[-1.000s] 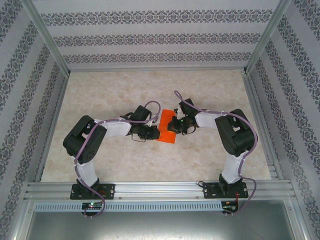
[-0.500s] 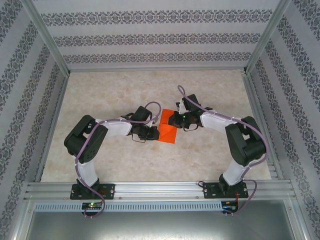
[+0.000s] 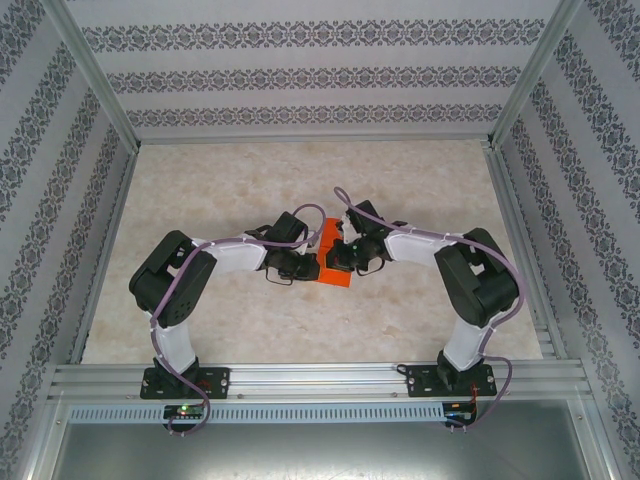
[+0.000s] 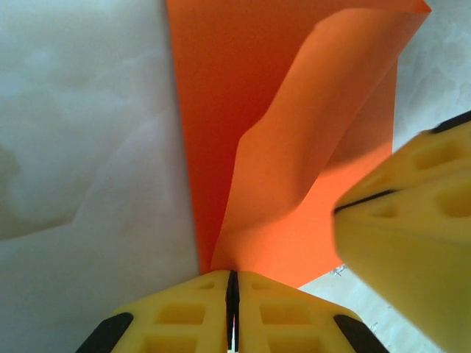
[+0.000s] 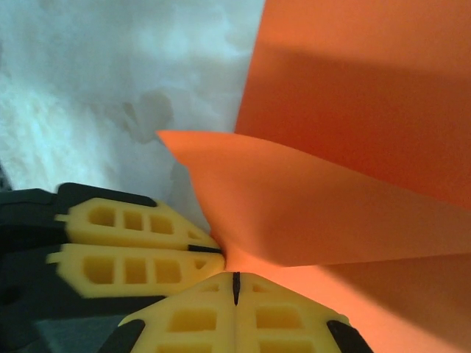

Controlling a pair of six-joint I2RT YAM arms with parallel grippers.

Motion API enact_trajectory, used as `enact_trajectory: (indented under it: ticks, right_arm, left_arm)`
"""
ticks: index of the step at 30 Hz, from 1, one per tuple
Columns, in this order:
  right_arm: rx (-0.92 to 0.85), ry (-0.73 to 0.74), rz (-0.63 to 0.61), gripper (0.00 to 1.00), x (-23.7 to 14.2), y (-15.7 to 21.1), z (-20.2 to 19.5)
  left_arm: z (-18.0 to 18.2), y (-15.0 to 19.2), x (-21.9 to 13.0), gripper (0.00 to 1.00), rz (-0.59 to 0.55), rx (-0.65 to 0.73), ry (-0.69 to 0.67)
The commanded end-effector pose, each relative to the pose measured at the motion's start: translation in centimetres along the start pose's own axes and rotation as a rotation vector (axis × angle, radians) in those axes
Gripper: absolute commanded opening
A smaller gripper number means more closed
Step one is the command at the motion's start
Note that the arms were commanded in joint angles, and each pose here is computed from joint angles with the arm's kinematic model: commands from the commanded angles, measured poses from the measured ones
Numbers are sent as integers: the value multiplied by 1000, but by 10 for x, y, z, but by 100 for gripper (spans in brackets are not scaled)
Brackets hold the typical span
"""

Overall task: Fold a paper plane with a square sheet of paper (fold left side to right side)
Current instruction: Fold the triangle a second time at the center of the table.

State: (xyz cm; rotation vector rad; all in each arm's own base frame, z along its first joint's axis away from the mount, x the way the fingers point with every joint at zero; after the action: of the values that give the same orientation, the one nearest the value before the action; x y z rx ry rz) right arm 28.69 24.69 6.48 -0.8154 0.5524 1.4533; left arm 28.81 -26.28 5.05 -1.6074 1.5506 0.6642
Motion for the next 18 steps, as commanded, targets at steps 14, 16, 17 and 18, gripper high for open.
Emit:
enact_trajectory:
  ticks: [14,16,17,18]
  right_arm:
    - [-9,5,16,0,6,-4,6]
    - [-21,11,3,0,-1,-5,9]
    - [-23,9,1,0,-3,-6,10]
    - [-27,4,2,0,-3,-5,12]
  left_arm:
    - [25,22,12,13,87,-18,-130]
    - [25,22,12,13,85,-18,-130]
    - [25,22,11,12,85,-17,-130]
    - [25,21,11,13,85,-17,-131]
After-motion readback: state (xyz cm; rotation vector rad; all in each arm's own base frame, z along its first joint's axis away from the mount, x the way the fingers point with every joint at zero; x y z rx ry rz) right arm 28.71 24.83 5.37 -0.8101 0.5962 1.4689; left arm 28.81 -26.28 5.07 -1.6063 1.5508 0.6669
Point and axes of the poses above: each hand's point on the last joint's axis, 136 mm out from that joint toward the fingers, its own x axis out along the fingers, its own z axis along the line the jaws close on, y = z × x, the point moved 4 cm from there along -x, back along the fingers, and after that the axes turned 5 degrees about -x, right-handed, at the moved point
